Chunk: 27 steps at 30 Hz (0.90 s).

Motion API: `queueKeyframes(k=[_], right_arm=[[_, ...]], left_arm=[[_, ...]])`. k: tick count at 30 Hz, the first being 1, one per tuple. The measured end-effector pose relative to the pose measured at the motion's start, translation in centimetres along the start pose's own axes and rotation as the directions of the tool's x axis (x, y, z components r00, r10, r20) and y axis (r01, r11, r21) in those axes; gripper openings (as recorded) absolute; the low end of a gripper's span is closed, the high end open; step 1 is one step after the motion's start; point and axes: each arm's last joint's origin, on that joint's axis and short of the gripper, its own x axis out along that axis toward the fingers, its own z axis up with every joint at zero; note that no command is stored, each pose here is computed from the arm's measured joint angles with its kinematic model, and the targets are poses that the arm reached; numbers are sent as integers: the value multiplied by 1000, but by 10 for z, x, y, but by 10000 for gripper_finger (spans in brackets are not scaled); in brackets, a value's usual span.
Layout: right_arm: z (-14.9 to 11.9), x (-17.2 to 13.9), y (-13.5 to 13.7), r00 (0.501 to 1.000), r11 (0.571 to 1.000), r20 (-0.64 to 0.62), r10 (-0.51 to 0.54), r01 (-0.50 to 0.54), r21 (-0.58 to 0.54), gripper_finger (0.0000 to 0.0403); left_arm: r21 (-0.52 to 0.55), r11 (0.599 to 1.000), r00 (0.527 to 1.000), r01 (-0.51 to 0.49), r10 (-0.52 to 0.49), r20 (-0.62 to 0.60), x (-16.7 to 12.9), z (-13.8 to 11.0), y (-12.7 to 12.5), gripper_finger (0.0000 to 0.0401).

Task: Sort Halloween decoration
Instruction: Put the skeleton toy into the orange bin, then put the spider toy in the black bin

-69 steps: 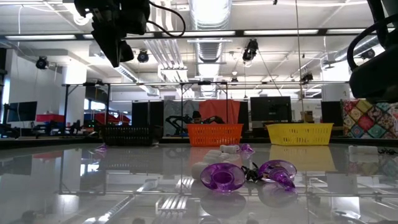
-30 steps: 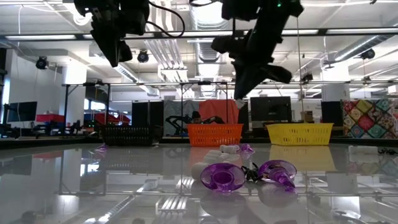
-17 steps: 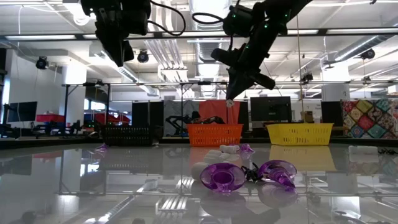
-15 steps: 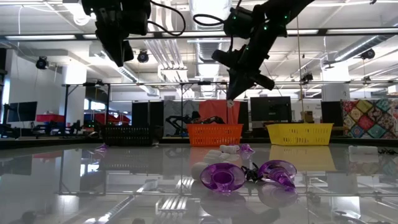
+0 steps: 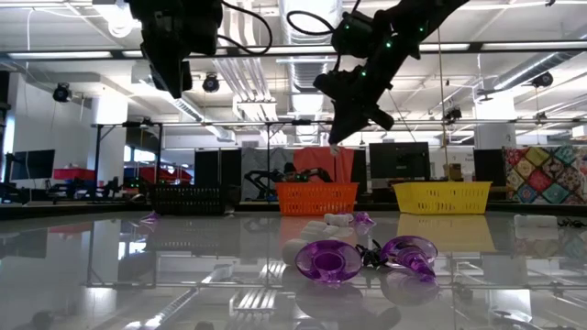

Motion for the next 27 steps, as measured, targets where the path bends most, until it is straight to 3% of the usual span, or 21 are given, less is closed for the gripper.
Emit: queueKeyframes(k=[5, 17, 27], right_arm=[[2, 1, -6, 1000, 1000, 3, -13, 13, -5, 19], [5, 1, -9, 1000, 999, 18, -15, 15, -31, 77], [11, -26, -10, 994, 997, -91, -61, 57, -48, 83]], left_arm=[[-20, 1000, 1000, 0, 0, -6, 0, -1, 0, 0], [-40, 999, 1000, 0, 0, -12, 0, -1, 0, 3], [-57, 998, 999, 12, -10, 32, 2, 4, -8, 67]])
